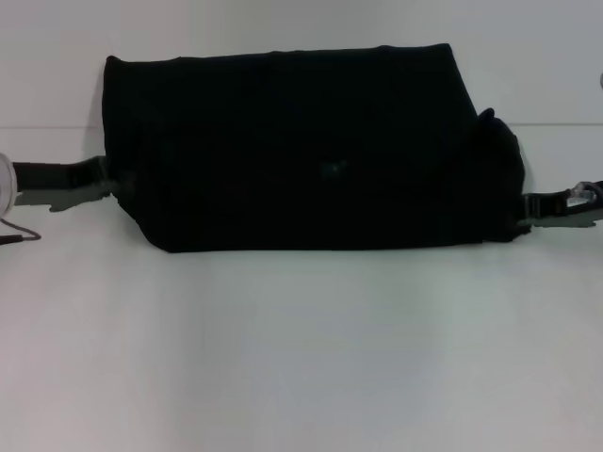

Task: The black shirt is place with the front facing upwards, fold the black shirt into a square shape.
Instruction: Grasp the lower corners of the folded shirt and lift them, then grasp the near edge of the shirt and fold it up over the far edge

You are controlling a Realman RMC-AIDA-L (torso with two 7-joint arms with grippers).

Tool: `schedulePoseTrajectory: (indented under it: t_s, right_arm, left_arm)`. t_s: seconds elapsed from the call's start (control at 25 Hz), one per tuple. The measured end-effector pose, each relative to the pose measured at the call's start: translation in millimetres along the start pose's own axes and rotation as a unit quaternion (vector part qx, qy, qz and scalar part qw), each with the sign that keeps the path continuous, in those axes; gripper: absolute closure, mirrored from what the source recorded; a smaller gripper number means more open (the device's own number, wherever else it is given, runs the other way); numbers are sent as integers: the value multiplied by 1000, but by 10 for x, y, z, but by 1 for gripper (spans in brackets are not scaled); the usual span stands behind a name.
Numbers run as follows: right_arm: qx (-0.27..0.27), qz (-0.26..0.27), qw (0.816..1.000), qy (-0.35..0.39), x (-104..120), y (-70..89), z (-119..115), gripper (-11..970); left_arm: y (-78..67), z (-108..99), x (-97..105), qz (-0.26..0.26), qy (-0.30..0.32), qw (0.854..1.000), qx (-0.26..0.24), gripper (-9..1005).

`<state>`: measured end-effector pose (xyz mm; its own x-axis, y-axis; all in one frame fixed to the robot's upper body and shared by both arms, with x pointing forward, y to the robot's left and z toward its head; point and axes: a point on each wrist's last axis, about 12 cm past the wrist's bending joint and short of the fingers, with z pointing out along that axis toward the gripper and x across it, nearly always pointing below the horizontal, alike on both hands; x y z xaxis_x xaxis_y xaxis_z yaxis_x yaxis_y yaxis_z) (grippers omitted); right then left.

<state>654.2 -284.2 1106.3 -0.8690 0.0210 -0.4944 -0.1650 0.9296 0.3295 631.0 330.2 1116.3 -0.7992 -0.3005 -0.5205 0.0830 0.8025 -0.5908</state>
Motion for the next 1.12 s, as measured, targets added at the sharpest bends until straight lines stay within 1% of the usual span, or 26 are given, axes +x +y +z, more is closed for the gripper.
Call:
schedulePoseTrajectory:
  t_s: [0.08,0.24,0.36,0.48,0.68,0.72,0.76,0.8,0.84,0.96,1.04,1.12]
  right_arm:
    - [-10,-1,1000,12,21,-23,-83,887]
    - [-30,6,999,29,87,-124,-319,887]
    - [-48,17,998,49,183,-209,-480,887]
    - [-64,24,994,84,337,-304,-636,887]
    - [-88,40,985,145,671,-452,-830,887]
    - [-93,43,982,156,734,-472,-864,887]
    - [-102,49,978,176,855,-506,-923,887]
    - [-102,49,978,176,855,-506,-923,887]
    - [-106,50,976,183,899,-517,-944,887]
    - [-126,52,968,213,1053,-531,-1006,888]
    - [-136,53,963,227,1134,-537,-1034,888]
    - [-140,61,963,221,1167,-573,-1062,888]
  left_arm:
    - [-5,-50,14,9,20,1000,5,993]
    - [4,-204,88,16,70,997,30,993]
    - [13,-342,167,21,104,993,48,993]
    - [14,-497,271,29,146,987,67,993]
    - [41,-723,499,31,211,972,101,993]
    - [50,-775,572,30,227,967,113,993]
    - [59,-836,669,29,248,960,128,993]
    - [59,-836,669,29,248,960,128,993]
    - [66,-864,715,28,258,957,133,993]
    - [88,-939,891,27,303,941,147,993]
    - [104,-959,974,24,321,935,150,993]
    - [122,-977,1007,22,319,935,154,993]
